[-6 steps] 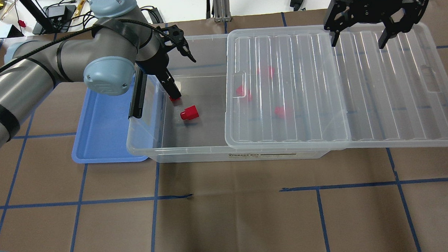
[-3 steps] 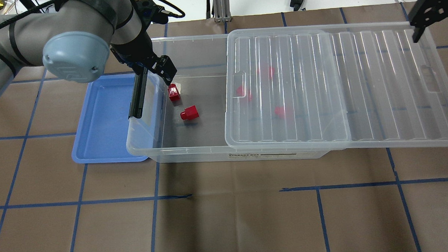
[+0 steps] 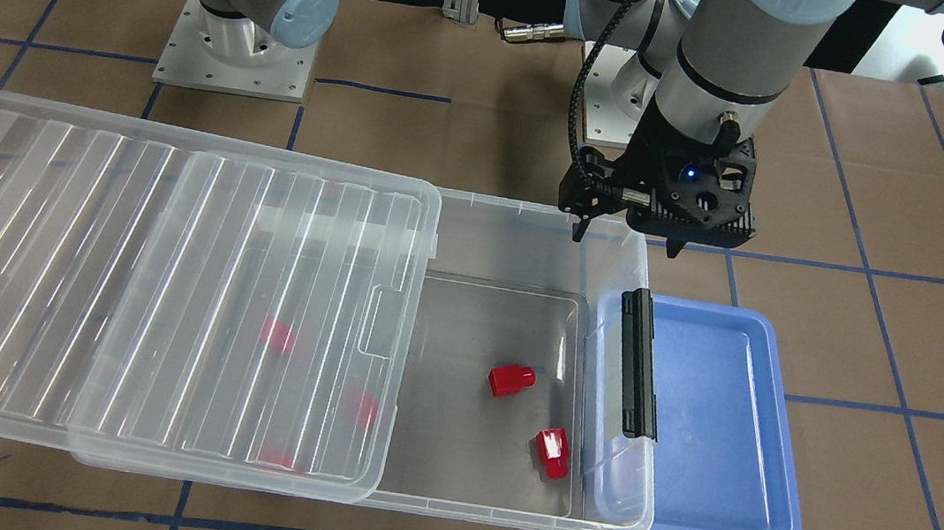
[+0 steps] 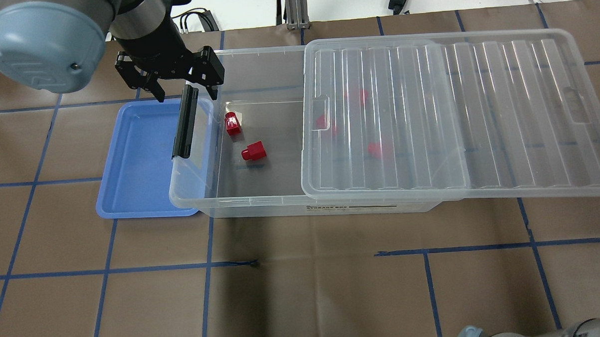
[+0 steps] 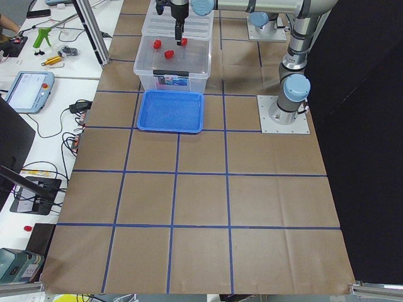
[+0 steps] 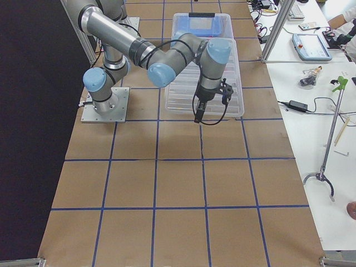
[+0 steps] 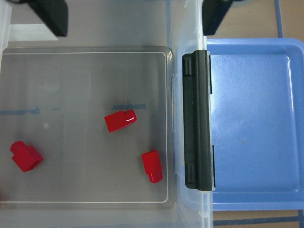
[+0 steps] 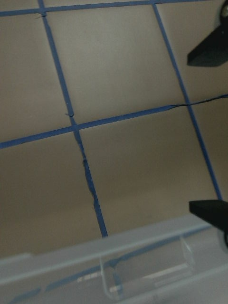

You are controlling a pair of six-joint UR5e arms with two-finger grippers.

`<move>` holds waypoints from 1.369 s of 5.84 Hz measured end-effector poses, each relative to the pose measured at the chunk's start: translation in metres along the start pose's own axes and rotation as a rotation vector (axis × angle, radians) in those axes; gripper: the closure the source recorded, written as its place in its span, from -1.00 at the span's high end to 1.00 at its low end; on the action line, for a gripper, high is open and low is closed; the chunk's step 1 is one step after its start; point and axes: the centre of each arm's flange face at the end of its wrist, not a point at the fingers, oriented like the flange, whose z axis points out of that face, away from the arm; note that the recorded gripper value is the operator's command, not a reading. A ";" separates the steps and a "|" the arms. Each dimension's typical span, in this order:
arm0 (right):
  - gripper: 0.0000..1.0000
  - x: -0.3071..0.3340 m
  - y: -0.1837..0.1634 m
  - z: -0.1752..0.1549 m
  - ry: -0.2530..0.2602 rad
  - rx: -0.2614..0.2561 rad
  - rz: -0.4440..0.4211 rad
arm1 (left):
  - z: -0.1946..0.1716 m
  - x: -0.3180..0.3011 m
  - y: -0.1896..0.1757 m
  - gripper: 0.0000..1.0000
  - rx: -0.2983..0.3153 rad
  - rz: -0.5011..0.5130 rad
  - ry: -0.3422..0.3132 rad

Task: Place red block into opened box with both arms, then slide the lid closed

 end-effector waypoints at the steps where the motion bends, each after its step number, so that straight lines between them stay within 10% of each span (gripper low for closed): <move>1: 1.00 0.011 0.005 0.034 -0.003 -0.001 0.017 | -0.010 -0.003 0.006 1.00 0.008 -0.019 0.005; 8: 1.00 -0.015 0.015 0.057 -0.180 0.034 0.069 | -0.032 -0.035 0.046 0.99 0.015 -0.068 0.001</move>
